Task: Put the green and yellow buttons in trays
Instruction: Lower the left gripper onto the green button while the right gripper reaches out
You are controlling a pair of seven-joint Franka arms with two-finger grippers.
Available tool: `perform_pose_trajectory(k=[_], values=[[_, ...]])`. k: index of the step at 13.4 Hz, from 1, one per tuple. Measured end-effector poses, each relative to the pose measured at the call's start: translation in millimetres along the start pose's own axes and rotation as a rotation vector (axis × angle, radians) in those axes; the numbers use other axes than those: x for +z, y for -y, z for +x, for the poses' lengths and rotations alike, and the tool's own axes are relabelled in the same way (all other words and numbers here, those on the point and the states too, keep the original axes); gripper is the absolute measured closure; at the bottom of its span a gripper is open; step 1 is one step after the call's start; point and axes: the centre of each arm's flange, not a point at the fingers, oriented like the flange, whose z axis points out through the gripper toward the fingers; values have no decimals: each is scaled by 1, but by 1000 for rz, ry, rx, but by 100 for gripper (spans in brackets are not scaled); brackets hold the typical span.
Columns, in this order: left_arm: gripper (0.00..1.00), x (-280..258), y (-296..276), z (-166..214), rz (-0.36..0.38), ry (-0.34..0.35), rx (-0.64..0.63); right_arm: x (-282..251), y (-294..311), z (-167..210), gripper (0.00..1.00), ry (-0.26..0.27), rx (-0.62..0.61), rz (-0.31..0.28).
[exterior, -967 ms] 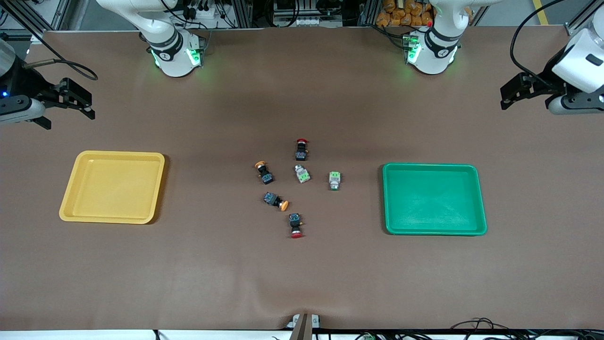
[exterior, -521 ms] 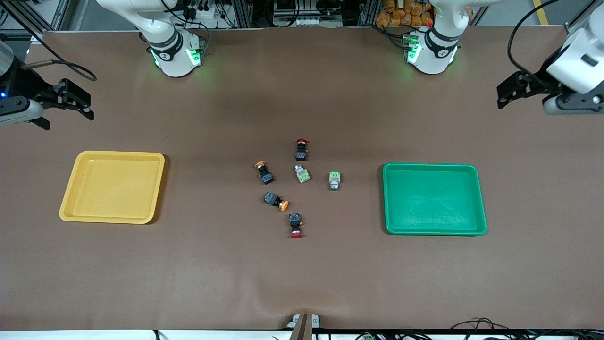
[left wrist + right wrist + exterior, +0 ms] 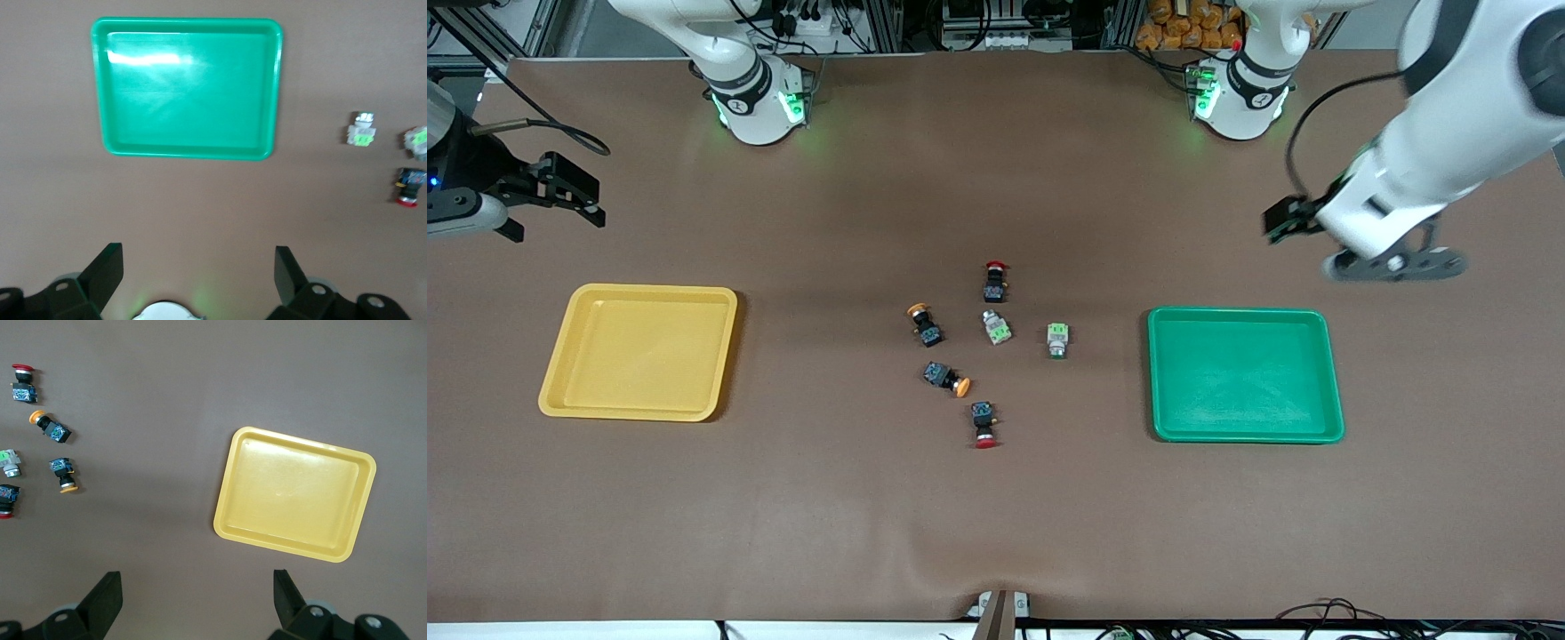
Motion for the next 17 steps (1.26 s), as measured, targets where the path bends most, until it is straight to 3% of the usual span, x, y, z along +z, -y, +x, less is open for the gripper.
perform_pose_trajectory(k=[2, 9, 13, 17], values=[[0, 32, -35, 15, -19, -7, -13, 2, -1, 1, 0, 5, 2, 1], [0, 226, -209, 11, -46, 28, -363, 52, -13, 26, 0, 87, 14, 15], [0, 297, -244, 16, -54, -42, -586, 104, -39, 49, 0, 163, 48, 24], [0, 328, -255, 20, -106, -51, -813, 104, -39, 55, 0, 160, 43, 7]])
